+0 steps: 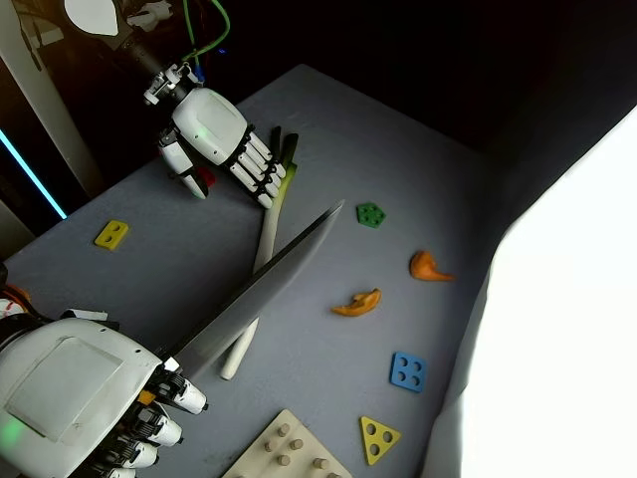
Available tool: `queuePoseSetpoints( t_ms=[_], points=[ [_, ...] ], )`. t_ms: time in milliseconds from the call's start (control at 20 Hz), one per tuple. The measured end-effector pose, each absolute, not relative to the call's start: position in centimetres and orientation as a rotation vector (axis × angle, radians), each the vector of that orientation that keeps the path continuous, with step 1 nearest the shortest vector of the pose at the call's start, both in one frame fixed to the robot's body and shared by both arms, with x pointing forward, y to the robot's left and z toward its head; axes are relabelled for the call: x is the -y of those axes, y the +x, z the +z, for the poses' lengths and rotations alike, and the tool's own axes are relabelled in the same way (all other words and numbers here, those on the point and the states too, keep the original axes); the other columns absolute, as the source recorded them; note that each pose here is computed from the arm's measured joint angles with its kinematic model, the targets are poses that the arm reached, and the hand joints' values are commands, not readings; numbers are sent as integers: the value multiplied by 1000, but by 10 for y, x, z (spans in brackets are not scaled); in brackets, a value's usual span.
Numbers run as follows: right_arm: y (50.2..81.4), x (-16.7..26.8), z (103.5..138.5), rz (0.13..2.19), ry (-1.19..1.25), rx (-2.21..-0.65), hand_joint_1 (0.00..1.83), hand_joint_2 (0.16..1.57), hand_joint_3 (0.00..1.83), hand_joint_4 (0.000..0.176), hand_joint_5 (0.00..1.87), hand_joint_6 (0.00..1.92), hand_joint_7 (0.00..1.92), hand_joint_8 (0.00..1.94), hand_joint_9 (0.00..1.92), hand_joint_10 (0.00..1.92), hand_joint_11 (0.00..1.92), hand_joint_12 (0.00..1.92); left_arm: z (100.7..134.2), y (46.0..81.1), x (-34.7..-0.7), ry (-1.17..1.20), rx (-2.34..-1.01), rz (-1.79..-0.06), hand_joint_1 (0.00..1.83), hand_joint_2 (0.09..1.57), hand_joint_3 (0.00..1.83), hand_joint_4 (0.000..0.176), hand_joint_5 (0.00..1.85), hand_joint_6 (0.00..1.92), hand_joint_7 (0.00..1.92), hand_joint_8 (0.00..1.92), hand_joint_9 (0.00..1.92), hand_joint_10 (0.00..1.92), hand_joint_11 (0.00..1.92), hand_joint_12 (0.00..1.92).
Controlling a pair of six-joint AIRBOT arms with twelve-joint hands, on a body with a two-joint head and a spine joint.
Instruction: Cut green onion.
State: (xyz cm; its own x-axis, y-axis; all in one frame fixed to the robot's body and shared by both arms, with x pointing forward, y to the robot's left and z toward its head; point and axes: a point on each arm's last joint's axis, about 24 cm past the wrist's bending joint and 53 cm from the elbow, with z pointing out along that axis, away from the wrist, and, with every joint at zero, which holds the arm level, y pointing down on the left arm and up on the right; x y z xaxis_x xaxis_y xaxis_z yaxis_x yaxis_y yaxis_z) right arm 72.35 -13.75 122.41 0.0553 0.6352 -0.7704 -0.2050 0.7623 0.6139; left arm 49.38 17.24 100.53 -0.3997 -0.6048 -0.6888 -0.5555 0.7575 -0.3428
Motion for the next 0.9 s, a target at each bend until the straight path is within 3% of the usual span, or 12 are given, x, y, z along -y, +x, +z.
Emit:
queuePoseSetpoints(
  t_ms=[500, 750, 900],
  points=[
    [724, 162, 1297, 775, 283, -1254, 1611, 933, 598, 176, 1368, 1921, 1512, 1941, 1629, 1921, 1674, 1921, 1006, 494, -172, -866, -2090, -75, 380, 1357, 0, 0, 148, 7, 103, 0, 31, 0, 1, 7],
    [739, 167, 1303, 838, 172, -1278, 1612, 937, 599, 176, 1389, 1921, 1529, 1941, 1640, 1921, 1684, 1921, 1006, 495, -171, -864, -2090, -79, 458, 1343, 0, 0, 165, 8, 24, 1, 0, 0, 1, 0],
    [752, 189, 1305, 819, 151, -1264, 1623, 933, 579, 176, 1383, 1921, 1519, 1941, 1627, 1921, 1666, 1921, 1005, 494, -171, -865, -2093, -79, 389, 1360, 5, 0, 93, 3, 19, 1, 0, 0, 0, 0]
  ],
)
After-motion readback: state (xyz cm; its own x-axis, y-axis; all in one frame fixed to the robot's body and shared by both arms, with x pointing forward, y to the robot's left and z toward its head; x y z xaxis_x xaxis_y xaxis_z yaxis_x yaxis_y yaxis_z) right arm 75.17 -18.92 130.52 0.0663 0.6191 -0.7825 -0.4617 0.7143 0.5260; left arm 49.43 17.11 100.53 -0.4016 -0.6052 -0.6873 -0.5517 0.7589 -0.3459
